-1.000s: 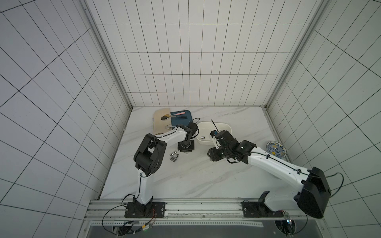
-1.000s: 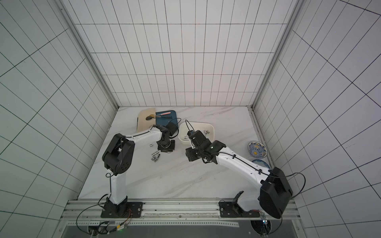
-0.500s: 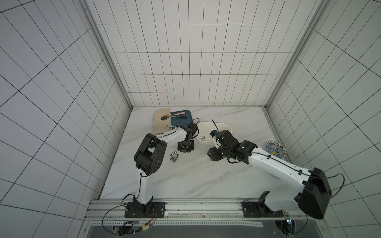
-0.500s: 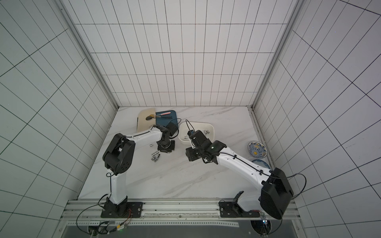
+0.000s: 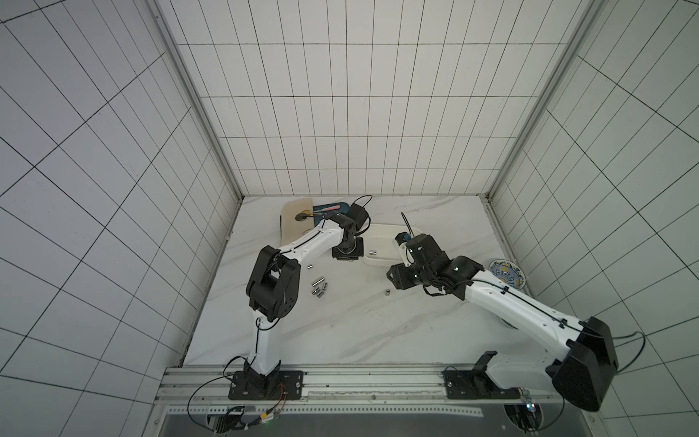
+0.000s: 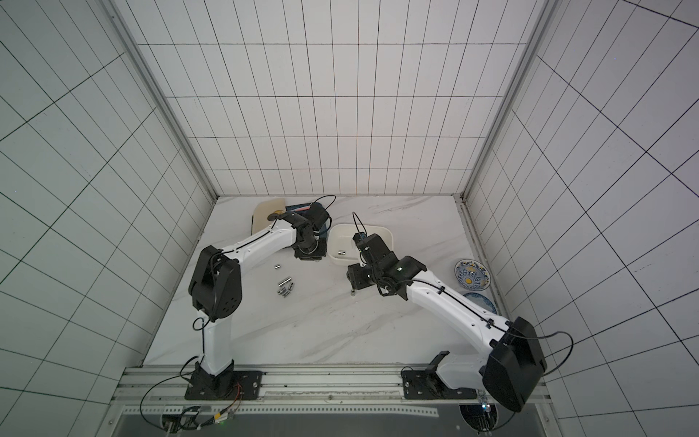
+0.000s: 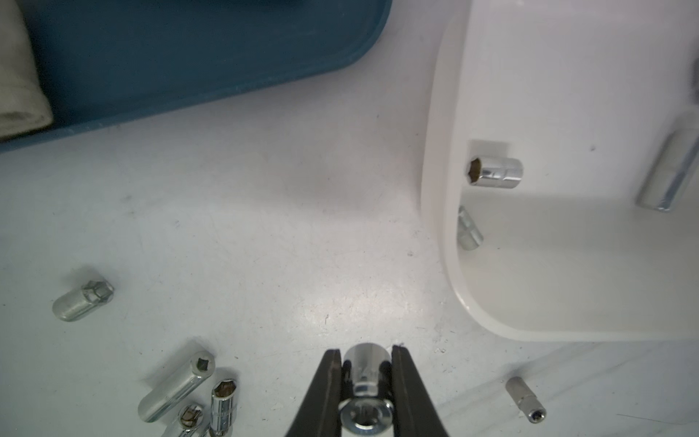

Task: Put the socket on the desktop into the storage box
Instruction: Pick up the socket head from the center of the board, then place the socket head in the storage box.

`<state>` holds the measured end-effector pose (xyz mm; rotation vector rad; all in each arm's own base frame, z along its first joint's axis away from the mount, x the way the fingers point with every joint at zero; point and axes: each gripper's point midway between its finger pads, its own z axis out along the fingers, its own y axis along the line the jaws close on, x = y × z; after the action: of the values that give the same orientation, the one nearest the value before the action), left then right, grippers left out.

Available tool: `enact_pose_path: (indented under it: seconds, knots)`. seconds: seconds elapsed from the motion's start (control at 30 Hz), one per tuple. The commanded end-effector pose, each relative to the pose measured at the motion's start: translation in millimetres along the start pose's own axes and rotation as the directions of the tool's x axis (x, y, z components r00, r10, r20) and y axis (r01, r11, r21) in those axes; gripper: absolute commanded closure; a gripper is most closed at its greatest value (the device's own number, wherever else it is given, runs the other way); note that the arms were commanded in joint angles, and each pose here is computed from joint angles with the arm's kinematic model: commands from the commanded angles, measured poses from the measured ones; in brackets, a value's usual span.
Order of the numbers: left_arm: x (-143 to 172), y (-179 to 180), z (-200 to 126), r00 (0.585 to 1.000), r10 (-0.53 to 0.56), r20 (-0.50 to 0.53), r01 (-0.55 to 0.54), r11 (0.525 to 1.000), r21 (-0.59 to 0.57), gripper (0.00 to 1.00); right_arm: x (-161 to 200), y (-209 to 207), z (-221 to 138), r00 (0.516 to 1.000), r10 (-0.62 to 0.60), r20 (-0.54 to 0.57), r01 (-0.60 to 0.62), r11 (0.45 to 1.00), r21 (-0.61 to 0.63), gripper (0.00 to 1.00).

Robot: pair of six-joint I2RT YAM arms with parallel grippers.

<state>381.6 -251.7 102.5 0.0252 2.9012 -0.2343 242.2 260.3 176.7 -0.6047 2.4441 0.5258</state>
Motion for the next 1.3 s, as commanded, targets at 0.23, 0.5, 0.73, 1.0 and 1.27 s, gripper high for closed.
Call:
enact_pose_path:
  seconds: [0.23, 0.5, 0.73, 1.0, 1.27]
  knots:
    - [-29, -46, 0, 0.999, 0.033, 0.026, -0.035, 0.996, 0.077, 0.94, 0, -21, -9, 0.998, 0.054, 0.016, -0.054, 0.998, 0.020, 0.44]
    - [-45, -77, 18, 0.999, 0.033, 0.016, -0.036, 0.987, 0.160, 0.94, 1, -31, -13, 0.997, 0.079, 0.026, -0.079, 0.996, 0.029, 0.44]
    - [-52, -89, 41, 1.000, 0.029, 0.010, -0.030, 0.981, 0.190, 0.93, 6, -39, -8, 0.994, 0.104, 0.016, -0.105, 0.994, 0.035, 0.44]
    - [-47, -90, 70, 0.999, 0.035, -0.033, -0.028, 0.981, 0.190, 0.93, 5, -42, -9, 0.993, 0.114, 0.021, -0.115, 0.993, 0.034, 0.44]
    - [-43, -90, 86, 0.998, 0.039, -0.058, -0.027, 0.983, 0.184, 0.88, 6, -45, -6, 0.992, 0.122, 0.014, -0.122, 0.992, 0.036, 0.44]
